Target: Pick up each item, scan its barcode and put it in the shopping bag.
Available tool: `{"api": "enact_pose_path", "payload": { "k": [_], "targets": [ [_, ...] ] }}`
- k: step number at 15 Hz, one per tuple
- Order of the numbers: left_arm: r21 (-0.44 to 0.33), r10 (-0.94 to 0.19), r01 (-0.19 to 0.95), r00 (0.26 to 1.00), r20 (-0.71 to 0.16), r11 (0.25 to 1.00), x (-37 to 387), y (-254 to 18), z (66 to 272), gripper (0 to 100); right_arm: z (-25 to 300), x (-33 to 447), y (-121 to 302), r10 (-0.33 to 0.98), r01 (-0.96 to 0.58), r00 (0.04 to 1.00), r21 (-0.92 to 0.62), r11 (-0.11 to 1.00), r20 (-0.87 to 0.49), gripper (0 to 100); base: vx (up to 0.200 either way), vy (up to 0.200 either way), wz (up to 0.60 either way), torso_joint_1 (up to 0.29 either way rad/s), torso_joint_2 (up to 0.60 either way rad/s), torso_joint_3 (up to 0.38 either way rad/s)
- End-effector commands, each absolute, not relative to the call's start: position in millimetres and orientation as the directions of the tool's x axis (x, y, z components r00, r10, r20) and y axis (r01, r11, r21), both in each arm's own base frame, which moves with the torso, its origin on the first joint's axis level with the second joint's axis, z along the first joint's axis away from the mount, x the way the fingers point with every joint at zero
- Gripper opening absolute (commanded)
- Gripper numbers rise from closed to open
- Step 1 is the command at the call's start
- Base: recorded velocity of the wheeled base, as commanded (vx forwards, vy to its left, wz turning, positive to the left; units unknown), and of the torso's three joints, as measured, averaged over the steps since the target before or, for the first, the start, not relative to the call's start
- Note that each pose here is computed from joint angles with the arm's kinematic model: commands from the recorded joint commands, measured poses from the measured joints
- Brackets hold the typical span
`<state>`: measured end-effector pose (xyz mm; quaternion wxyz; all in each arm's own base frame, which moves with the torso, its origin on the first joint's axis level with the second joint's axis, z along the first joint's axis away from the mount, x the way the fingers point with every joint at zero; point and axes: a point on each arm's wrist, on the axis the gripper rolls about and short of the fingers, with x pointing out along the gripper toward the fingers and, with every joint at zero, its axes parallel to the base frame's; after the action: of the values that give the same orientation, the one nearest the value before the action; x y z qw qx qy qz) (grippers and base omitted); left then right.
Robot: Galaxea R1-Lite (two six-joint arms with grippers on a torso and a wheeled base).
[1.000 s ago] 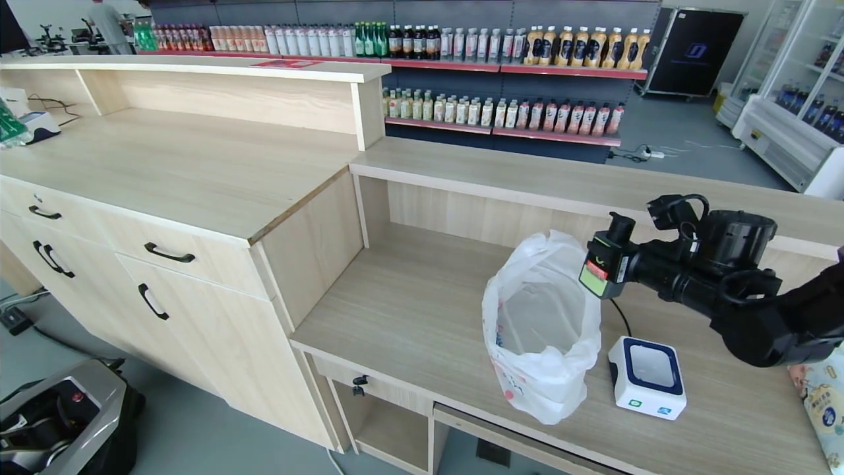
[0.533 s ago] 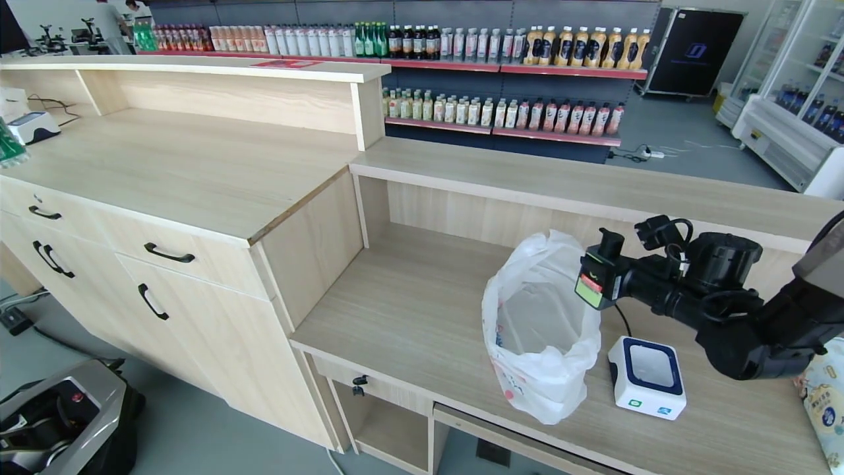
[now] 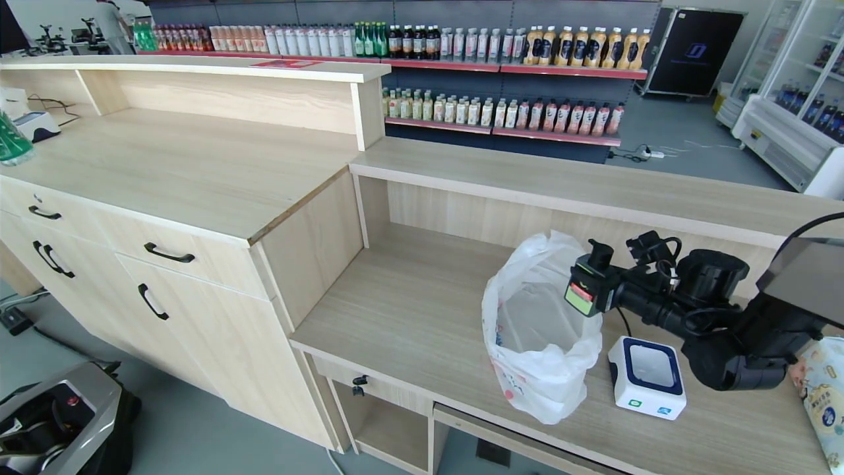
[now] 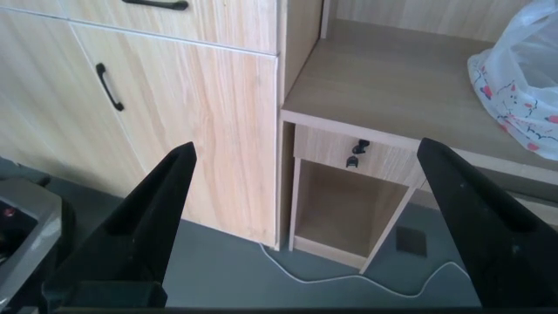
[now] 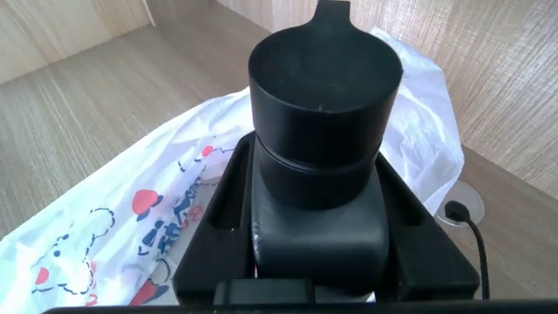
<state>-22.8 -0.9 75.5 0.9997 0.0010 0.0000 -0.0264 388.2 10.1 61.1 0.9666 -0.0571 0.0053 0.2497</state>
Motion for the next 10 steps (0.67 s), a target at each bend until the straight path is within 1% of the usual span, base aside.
{"api": "enact_pose_path", "payload": {
  "k": [1, 7, 10],
  "targets": [
    [0.003, -0.054, 0.054, 0.999, -0.002, 0.999, -22.7, -0.9, 75.5, 100, 49.2, 394.7, 11.2, 0.497, -0.499, 0.866, -0.103, 0.86, -0.048, 0, 0.0, 0.0, 0.0, 0.0, 0.0, 0.0],
    [0.001, -0.052, 0.052, 0.999, -0.002, 0.999, -22.7, -0.9, 75.5, 100, 45.3, 415.3, 17.6, 0.567, -0.562, 0.824, -0.13, 0.817, 0.005, 0, 0.0, 0.0, 0.0, 0.0, 0.0, 0.0],
    [0.003, -0.052, 0.052, 0.999, -0.002, 0.999, -22.7, -0.9, 75.5, 100, 33.7, 423.2, 21.0, 0.576, -0.571, 0.818, -0.128, 0.811, 0.0, 0, 0.0, 0.0, 0.0, 0.0, 0.0, 0.0]
  ]
}}
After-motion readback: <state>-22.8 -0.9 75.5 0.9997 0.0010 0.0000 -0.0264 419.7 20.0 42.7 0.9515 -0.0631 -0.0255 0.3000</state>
